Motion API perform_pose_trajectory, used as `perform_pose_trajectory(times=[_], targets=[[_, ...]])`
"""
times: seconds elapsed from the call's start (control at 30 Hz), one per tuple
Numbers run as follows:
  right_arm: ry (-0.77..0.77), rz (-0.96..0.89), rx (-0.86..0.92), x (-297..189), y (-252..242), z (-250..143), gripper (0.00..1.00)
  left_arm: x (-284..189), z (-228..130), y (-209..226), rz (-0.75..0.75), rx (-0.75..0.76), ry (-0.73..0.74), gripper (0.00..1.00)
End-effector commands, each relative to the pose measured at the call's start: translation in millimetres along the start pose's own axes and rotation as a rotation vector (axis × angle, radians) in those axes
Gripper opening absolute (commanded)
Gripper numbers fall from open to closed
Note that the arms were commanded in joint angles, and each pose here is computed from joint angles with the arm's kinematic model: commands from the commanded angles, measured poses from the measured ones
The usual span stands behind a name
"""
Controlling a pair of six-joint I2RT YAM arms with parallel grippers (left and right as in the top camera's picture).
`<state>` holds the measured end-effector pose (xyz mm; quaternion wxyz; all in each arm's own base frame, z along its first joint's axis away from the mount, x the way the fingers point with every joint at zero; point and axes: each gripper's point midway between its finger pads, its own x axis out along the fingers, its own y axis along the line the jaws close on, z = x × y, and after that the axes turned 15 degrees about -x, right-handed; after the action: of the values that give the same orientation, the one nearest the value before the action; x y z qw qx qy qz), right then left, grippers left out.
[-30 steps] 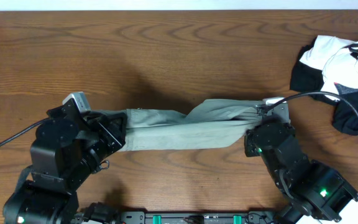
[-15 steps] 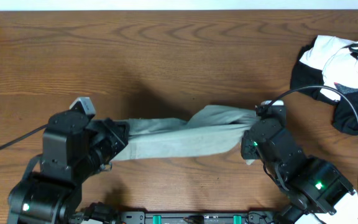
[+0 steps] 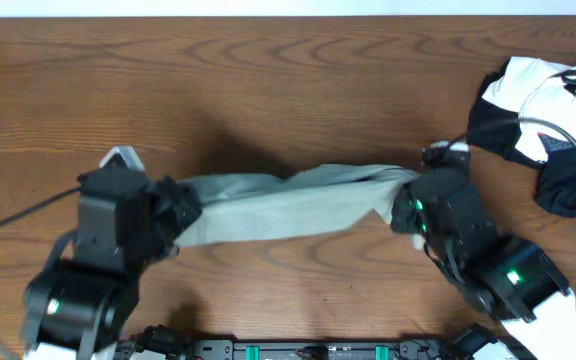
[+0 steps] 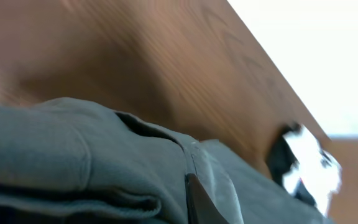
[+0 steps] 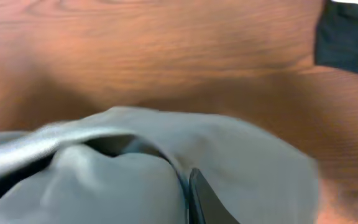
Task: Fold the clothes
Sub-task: 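Lower the stretched trousers onto the table with both grippers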
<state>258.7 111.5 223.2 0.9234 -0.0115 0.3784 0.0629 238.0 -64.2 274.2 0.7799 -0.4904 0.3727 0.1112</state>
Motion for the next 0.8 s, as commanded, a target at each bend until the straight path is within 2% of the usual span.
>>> perform_pose_trajectory(times=[0.0, 0.03, 0.1, 0.13, 0.17, 0.2, 0.23, 0.33, 0.4, 0.47, 0.63, 0.77], targets=[[-0.009, -0.1, 0.046, 21, -17, 15, 0.16, 21, 45, 1, 0.116, 0.0, -0.222, 0.06], [-0.014, -0.122, 0.054, 31, -19, 20, 0.26, 30, 52, 0, 0.138, 0.005, -0.252, 0.07], [-0.03, -0.148, 0.026, 52, -21, 31, 0.31, 53, 69, -4, 0.18, 0.009, -0.325, 0.07], [-0.035, -0.151, 0.001, 61, -20, 35, 0.31, 64, 75, -6, 0.198, 0.011, -0.353, 0.11], [-0.038, -0.154, -0.016, 72, -18, 38, 0.36, 77, 80, -8, 0.211, 0.013, -0.374, 0.17], [-0.037, -0.158, -0.026, 83, -17, 40, 0.45, 92, 84, -10, 0.22, 0.015, -0.387, 0.31], [-0.031, -0.161, -0.044, 93, -15, 40, 0.48, 105, 86, -11, 0.231, 0.017, -0.396, 0.49], [0.004, -0.171, -0.085, 117, -11, 33, 0.54, 142, 93, -4, 0.293, 0.031, -0.427, 0.75], [0.03, -0.177, -0.092, 124, -12, 27, 0.54, 160, 94, 1, 0.337, 0.106, -0.422, 0.8], [0.051, -0.18, -0.101, 123, -12, 22, 0.52, 170, 93, 4, 0.37, 0.195, -0.401, 0.9], [0.041, -0.168, -0.101, 110, -12, 24, 0.54, 161, 95, 1, 0.373, 0.266, -0.4, 0.94], [0.032, -0.119, -0.093, 91, -9, 25, 0.69, 136, 94, -1, 0.361, 0.272, -0.401, 0.96]])
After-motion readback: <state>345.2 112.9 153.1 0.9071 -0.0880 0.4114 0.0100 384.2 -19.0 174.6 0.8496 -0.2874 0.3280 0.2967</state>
